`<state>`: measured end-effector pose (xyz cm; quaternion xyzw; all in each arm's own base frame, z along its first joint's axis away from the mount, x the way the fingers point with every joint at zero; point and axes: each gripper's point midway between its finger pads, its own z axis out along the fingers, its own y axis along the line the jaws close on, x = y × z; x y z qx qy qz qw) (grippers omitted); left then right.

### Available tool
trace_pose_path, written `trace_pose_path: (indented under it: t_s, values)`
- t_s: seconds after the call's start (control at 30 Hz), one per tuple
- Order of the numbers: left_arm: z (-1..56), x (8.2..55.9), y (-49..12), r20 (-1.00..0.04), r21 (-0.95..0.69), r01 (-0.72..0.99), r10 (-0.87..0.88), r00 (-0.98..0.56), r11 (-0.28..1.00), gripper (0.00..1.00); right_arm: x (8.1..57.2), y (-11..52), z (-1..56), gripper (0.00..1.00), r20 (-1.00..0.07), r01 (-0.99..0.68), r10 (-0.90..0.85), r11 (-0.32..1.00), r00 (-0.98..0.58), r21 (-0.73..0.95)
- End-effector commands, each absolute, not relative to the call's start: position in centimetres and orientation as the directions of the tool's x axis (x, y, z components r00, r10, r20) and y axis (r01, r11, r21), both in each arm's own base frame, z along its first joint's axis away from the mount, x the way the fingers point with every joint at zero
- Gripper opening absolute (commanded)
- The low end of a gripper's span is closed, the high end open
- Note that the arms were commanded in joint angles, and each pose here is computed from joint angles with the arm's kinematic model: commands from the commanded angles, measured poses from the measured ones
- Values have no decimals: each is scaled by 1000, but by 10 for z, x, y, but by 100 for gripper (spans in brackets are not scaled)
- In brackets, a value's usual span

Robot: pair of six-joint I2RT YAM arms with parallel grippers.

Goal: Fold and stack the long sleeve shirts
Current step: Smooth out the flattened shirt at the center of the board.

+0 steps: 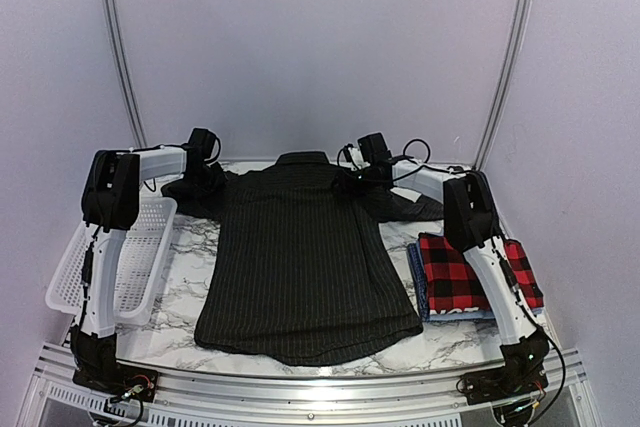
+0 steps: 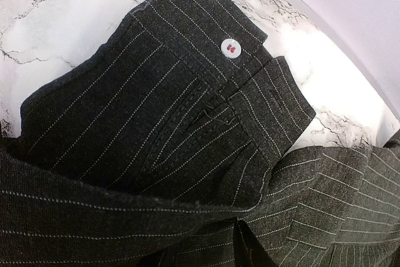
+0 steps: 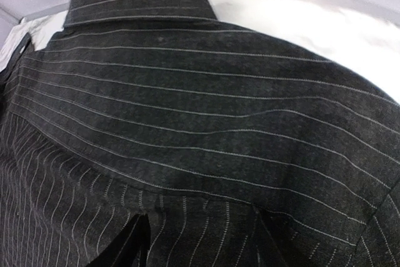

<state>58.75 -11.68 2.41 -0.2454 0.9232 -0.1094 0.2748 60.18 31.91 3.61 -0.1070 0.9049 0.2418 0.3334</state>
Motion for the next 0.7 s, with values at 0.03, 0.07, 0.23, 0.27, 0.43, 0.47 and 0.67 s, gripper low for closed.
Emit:
trace_pose_path:
  t_s: [0.03, 0.07, 0.23, 0.27, 0.43, 0.47, 0.67]
  values:
    - [17, 583, -120, -421, -316, -359, -469, -777, 878, 35, 607, 304, 51, 60, -650, -378, -60, 852, -757, 362]
    - [25, 587, -124, -435, -327, -338, -458, -775, 882, 37, 607, 303, 64, 63, -669, -394, -70, 851, -740, 346]
    - [72, 598, -147, -520, -362, -238, -407, -751, 901, 43, 604, 295, 131, 72, -743, -437, -87, 851, -664, 292]
    - [82, 599, -152, -536, -368, -218, -398, -745, 904, 45, 601, 293, 140, 73, -750, -439, -88, 852, -655, 284]
    - [121, 591, -179, -588, -380, -139, -355, -727, 915, 50, 578, 290, 162, 74, -746, -437, -96, 856, -660, 277]
    - [124, 585, -186, -587, -379, -127, -344, -732, 917, 51, 571, 292, 161, 74, -739, -438, -100, 854, -667, 280]
    - [116, 521, -239, -532, -381, -65, -276, -801, 922, 52, 510, 320, 139, 73, -691, -468, -144, 829, -709, 307]
